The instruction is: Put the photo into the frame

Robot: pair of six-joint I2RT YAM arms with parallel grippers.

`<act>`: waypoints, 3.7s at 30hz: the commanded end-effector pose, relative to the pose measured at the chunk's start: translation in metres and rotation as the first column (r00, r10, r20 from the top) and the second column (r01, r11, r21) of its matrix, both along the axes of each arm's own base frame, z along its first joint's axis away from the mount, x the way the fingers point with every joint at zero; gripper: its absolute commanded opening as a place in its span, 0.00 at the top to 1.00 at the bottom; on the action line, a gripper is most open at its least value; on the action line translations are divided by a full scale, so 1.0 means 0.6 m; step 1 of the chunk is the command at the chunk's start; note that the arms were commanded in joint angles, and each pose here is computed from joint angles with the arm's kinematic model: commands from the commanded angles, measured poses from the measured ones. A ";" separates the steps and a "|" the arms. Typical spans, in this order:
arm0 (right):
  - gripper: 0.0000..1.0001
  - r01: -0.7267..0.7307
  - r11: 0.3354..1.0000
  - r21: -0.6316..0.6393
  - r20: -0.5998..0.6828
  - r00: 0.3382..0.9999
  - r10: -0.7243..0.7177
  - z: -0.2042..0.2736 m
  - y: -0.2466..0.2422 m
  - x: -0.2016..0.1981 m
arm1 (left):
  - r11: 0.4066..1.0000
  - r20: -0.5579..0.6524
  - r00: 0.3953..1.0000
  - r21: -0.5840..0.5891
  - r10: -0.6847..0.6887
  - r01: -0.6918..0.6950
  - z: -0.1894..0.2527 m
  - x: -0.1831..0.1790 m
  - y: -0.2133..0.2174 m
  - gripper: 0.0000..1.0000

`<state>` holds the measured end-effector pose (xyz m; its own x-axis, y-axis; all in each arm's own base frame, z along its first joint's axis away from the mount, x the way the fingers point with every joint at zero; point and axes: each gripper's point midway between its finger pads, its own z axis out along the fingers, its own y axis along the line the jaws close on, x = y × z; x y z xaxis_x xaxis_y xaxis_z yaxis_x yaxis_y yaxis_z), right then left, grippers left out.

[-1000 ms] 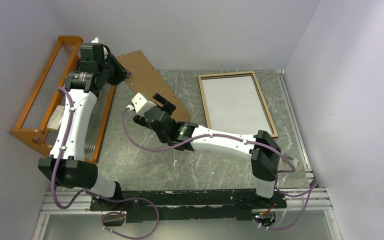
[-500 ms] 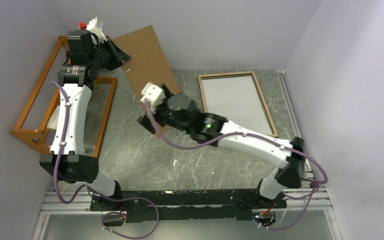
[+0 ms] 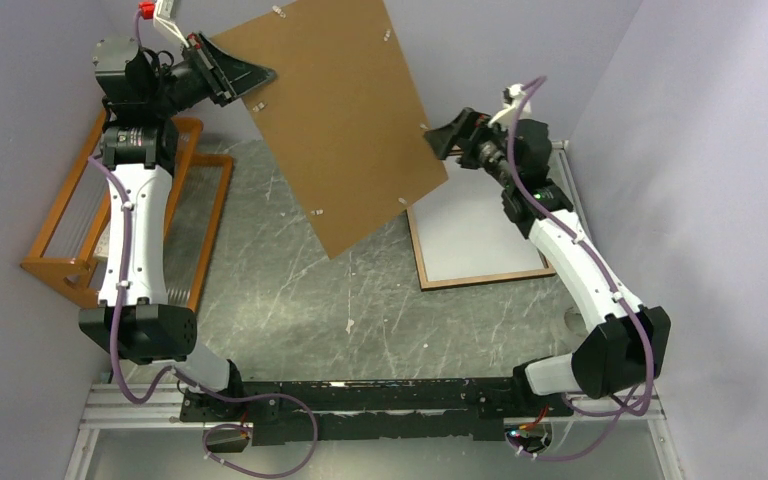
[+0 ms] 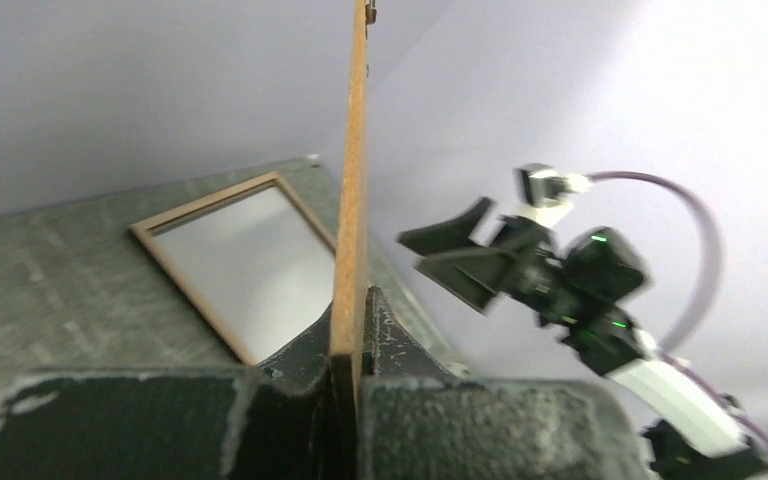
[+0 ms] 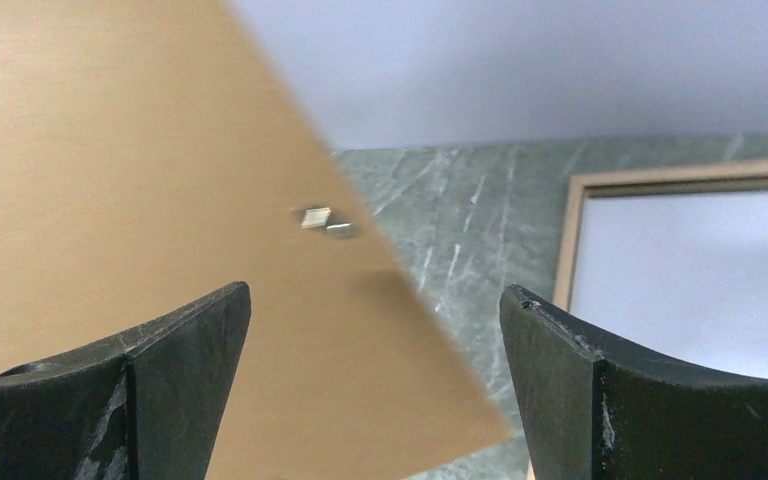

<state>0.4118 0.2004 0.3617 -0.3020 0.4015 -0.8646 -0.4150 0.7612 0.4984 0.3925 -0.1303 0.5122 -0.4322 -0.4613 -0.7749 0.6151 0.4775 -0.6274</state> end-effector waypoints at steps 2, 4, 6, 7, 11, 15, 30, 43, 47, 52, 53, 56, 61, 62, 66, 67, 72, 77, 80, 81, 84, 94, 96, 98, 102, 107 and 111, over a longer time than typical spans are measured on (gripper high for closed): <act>0.01 -0.166 0.971 0.173 0.102 0.983 0.150 0.082 -0.021 -0.041 | 0.970 0.058 0.977 -0.127 -0.204 0.210 0.071 -0.047 -0.026 0.98; 0.01 -0.236 0.956 0.174 0.121 0.969 0.217 0.089 -0.015 -0.048 | 0.959 0.040 0.972 -0.158 -0.233 0.236 0.069 -0.045 -0.028 0.98; 0.01 -0.302 0.938 0.171 0.142 0.950 0.280 0.098 -0.007 -0.055 | 0.952 0.019 0.968 -0.176 -0.252 0.251 0.063 -0.042 -0.029 0.97; 0.01 -0.331 0.927 0.174 0.156 0.939 0.306 0.103 -0.003 -0.061 | 0.950 0.009 0.966 -0.180 -0.257 0.255 0.061 -0.042 -0.029 0.98; 0.01 -0.426 0.886 0.185 0.197 0.899 0.391 0.120 0.004 -0.077 | 0.947 -0.017 0.961 -0.176 -0.276 0.269 0.052 -0.044 -0.031 0.97; 0.01 -0.543 0.822 0.168 0.223 0.834 0.505 0.131 0.018 -0.092 | 0.941 -0.039 0.951 -0.166 -0.306 0.296 0.046 -0.054 -0.033 0.97; 0.34 -0.699 0.678 0.229 0.264 0.715 0.648 0.161 0.038 -0.108 | 0.913 -0.042 0.922 -0.166 -0.385 0.374 0.040 -0.078 -0.039 0.97; 0.74 -0.789 0.526 0.318 0.296 0.610 0.735 0.176 0.076 -0.157 | 0.917 -0.050 0.929 -0.189 -0.368 0.353 0.026 -0.058 -0.037 0.97; 0.97 -0.796 0.514 0.320 0.288 0.598 0.748 0.172 0.084 -0.157 | 0.924 -0.060 0.935 -0.182 -0.351 0.335 0.017 -0.051 -0.036 0.97; 1.00 -0.774 0.543 0.325 0.276 0.627 0.729 0.169 0.087 -0.148 | 0.937 -0.077 0.944 -0.170 -0.321 0.305 0.005 -0.041 -0.034 0.95; 1.00 -0.766 0.548 0.337 0.273 0.636 0.721 0.168 0.087 -0.144 | 0.942 -0.084 0.947 -0.167 -0.309 0.292 0.002 -0.038 -0.033 0.92; 1.00 -0.747 0.546 0.379 0.278 0.654 0.703 0.169 0.084 -0.141 | 0.961 -0.096 0.963 -0.138 -0.252 0.238 -0.015 -0.024 -0.028 0.65; 1.00 -0.755 0.507 0.416 0.301 0.641 0.706 0.165 0.080 -0.157 | 0.986 0.019 0.988 -0.066 -0.152 0.153 -0.023 -0.008 -0.017 0.15; 1.00 -0.758 0.493 0.427 0.304 0.634 0.711 0.166 0.080 -0.161 | 0.988 0.044 0.989 -0.054 -0.145 0.147 -0.020 -0.004 -0.014 0.10; 1.00 -0.773 0.446 0.451 0.329 0.609 0.722 0.170 0.076 -0.176 | 0.989 0.116 0.982 0.036 -0.150 0.147 -0.013 0.008 -0.010 0.07; 1.00 -0.768 0.446 0.461 0.325 0.613 0.720 0.169 0.076 -0.176 | 0.990 0.122 0.983 0.055 -0.134 0.128 -0.019 0.012 -0.007 0.06; 1.00 -0.719 0.490 0.493 0.262 0.659 0.705 0.157 0.080 -0.168 | 0.985 0.155 0.982 0.150 -0.107 0.084 -0.043 0.011 0.002 0.06; 1.00 -0.634 0.507 0.584 0.179 0.709 0.682 0.136 0.080 -0.146 | 0.970 0.107 0.994 0.241 -0.010 -0.016 -0.079 0.019 0.028 0.06; 1.00 -0.590 0.497 0.636 0.145 0.725 0.673 0.122 0.078 -0.139 | 0.967 0.036 0.999 0.253 0.025 -0.033 -0.104 0.023 0.041 0.06; 1.00 -0.577 0.499 0.647 0.135 0.731 0.669 0.116 0.077 -0.138 | 0.970 0.002 1.000 0.242 0.022 -0.022 -0.114 0.023 0.044 0.06; 1.00 -0.546 0.521 0.656 0.101 0.748 0.656 0.097 0.075 -0.138 | 0.972 -0.091 0.995 0.236 0.029 -0.007 -0.146 0.025 0.051 0.09; 1.00 -0.512 0.585 0.630 0.054 0.780 0.624 0.068 0.074 -0.129 | 0.933 -0.150 0.956 0.302 0.250 -0.197 -0.185 0.048 0.144 0.08; 1.00 -0.526 0.582 0.620 0.055 0.769 0.636 0.062 0.078 -0.132 | 0.935 -0.122 0.963 0.294 0.241 -0.197 -0.170 0.052 0.143 0.08; 1.00 -0.534 0.590 0.605 0.037 0.759 0.650 0.049 0.085 -0.134 | 0.940 -0.074 0.971 0.278 0.225 -0.197 -0.150 0.058 0.140 0.08; 1.00 -0.573 0.592 0.567 0.012 0.724 0.689 0.028 0.109 -0.152 | 0.956 0.024 0.986 0.241 0.167 -0.168 -0.118 0.065 0.127 0.07; 1.00 -0.606 0.571 0.554 -0.001 0.686 0.728 0.015 0.136 -0.170 | 0.949 0.059 0.986 0.269 0.154 -0.165 -0.128 0.088 0.128 0.06; 1.00 -0.639 0.543 0.545 -0.001 0.648 0.762 0.012 0.160 -0.184 | 0.944 0.048 0.996 0.319 0.074 -0.086 -0.166 0.093 0.109 0.06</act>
